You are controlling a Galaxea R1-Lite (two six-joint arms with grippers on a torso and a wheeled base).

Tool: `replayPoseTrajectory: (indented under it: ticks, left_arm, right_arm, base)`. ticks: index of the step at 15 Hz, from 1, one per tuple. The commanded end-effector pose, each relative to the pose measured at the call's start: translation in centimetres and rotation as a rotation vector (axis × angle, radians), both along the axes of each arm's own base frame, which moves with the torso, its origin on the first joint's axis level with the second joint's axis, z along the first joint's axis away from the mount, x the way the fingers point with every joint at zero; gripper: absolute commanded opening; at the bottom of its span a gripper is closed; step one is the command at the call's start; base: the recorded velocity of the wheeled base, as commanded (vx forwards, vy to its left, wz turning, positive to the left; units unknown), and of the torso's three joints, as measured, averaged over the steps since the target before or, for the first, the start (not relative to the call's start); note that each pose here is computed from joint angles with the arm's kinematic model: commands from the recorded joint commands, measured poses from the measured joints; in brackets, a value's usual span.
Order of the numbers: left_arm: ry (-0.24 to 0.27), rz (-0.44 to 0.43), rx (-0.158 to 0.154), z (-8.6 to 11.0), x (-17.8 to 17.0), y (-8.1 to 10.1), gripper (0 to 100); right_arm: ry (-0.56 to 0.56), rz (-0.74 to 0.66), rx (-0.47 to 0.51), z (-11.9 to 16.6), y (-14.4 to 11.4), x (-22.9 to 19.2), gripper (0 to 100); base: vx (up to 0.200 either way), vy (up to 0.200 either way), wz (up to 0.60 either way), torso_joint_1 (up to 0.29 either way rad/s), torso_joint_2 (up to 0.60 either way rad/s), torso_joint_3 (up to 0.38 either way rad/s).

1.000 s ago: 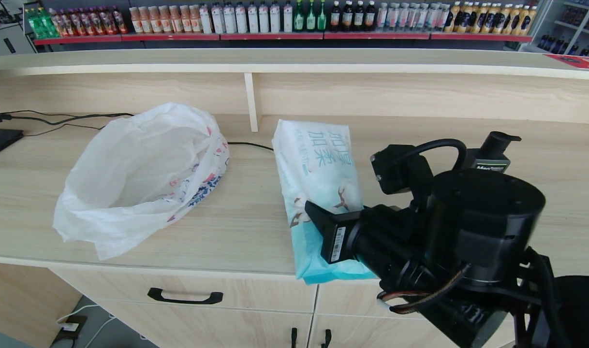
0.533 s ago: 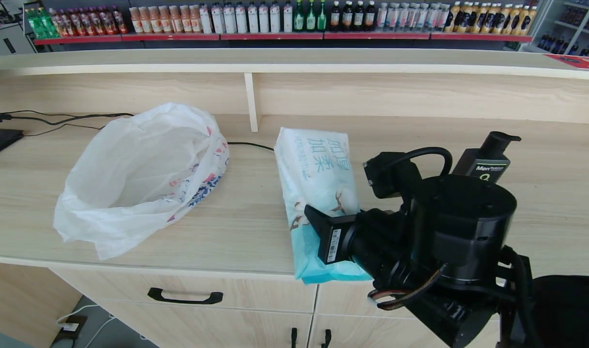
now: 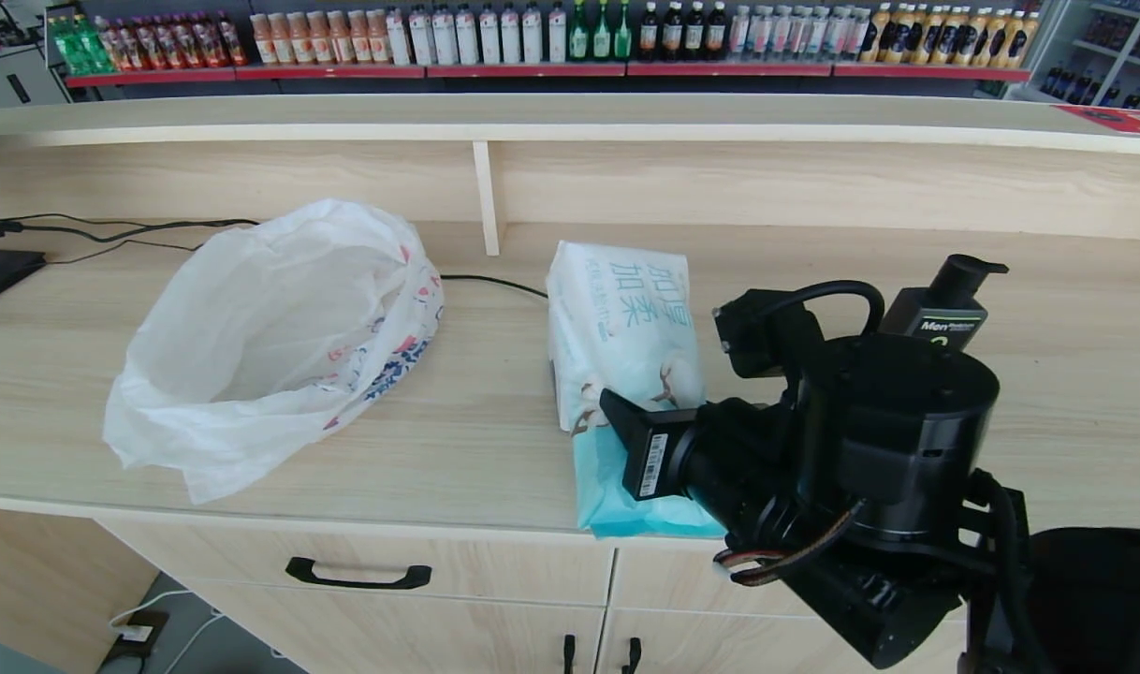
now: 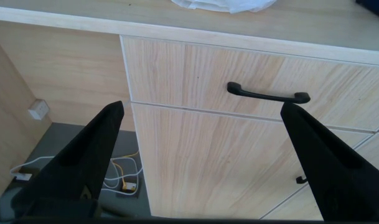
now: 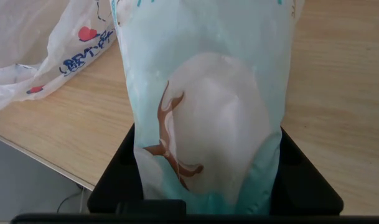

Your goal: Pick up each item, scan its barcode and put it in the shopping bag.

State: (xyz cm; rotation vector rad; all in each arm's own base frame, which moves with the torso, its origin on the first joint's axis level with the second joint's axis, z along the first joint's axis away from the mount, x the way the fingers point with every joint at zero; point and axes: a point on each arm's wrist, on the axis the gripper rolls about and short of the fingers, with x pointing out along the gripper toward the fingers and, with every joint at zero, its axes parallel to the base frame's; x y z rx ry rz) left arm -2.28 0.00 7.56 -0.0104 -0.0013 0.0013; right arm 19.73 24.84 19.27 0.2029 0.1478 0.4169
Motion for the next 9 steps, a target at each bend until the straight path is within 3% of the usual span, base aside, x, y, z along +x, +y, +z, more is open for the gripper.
replayPoseTrajectory:
  ticks: [1, 9]
  left_arm:
    - [0.000, 0.000, 0.000, 0.00, 0.00, 0.00, 100]
    - [-0.003, 0.000, 0.000, 0.03, 0.00, 0.00, 100]
  right_arm:
    - [0.000, 0.001, -0.001, -0.01, 0.02, -0.01, 0]
    - [-0.004, -0.001, 0.003, 0.14, 0.11, 0.06, 0]
  base:
    - [0.000, 0.000, 0.00, 0.000, 0.00, 0.000]
    - [0.000, 0.000, 0.00, 0.000, 0.00, 0.000]
